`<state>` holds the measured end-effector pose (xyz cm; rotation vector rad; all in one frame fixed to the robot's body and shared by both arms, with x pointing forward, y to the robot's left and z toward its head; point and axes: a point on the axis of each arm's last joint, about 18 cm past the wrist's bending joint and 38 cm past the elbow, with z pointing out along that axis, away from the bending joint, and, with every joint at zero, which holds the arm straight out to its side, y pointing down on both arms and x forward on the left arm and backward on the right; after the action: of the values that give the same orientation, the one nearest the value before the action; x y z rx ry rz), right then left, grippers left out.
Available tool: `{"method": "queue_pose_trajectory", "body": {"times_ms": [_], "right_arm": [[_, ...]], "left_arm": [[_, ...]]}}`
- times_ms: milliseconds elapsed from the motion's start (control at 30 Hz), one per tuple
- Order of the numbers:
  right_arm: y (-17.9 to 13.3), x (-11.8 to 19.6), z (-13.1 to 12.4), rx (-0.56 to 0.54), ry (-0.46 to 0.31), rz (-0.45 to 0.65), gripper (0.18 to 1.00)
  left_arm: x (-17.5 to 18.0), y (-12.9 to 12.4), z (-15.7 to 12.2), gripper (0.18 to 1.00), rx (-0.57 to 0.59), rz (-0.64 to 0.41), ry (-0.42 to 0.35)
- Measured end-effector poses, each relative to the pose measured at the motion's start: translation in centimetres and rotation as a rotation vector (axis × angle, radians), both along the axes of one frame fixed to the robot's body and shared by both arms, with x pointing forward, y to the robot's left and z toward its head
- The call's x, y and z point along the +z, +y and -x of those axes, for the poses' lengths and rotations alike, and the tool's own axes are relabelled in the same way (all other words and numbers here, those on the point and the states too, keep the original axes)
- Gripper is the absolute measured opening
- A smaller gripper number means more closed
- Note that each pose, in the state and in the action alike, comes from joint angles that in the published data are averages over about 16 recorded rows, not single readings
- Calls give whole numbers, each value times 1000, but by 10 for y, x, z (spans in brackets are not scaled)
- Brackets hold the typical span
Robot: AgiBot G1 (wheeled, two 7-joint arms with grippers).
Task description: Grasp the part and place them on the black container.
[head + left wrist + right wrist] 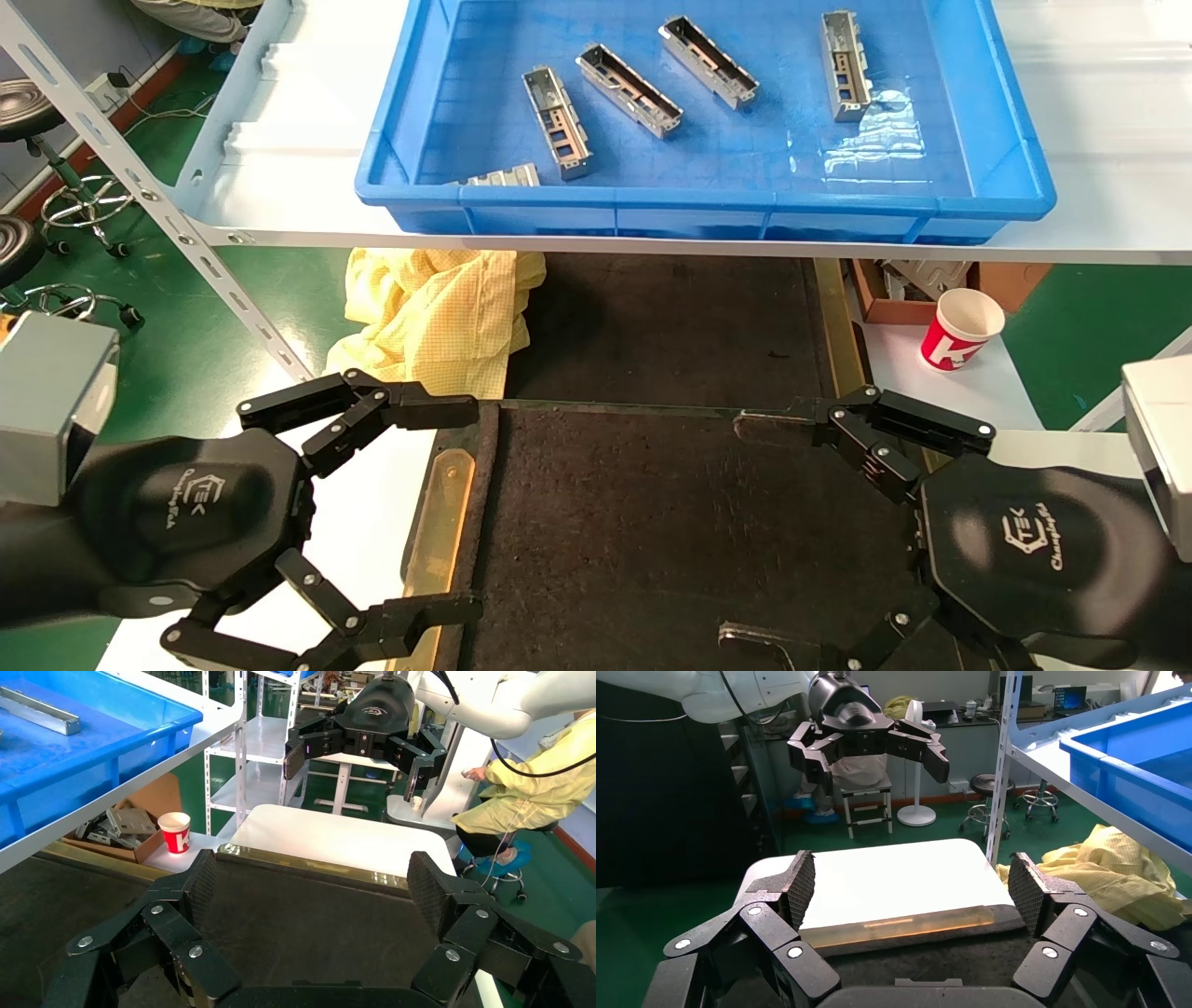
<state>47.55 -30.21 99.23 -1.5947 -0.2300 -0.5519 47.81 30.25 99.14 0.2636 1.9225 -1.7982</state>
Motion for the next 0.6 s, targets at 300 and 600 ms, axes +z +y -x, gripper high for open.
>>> {"method": "queue_pose_trajectory", "body": {"times_ms": [300, 600], "right_arm": [[0, 0, 0, 0, 0, 0, 1002], [0, 0, 0, 0, 0, 0, 1002]], "left_arm": [[0, 0, 0, 1001, 0, 0, 0], [0, 0, 0, 996, 0, 0, 0]]}}
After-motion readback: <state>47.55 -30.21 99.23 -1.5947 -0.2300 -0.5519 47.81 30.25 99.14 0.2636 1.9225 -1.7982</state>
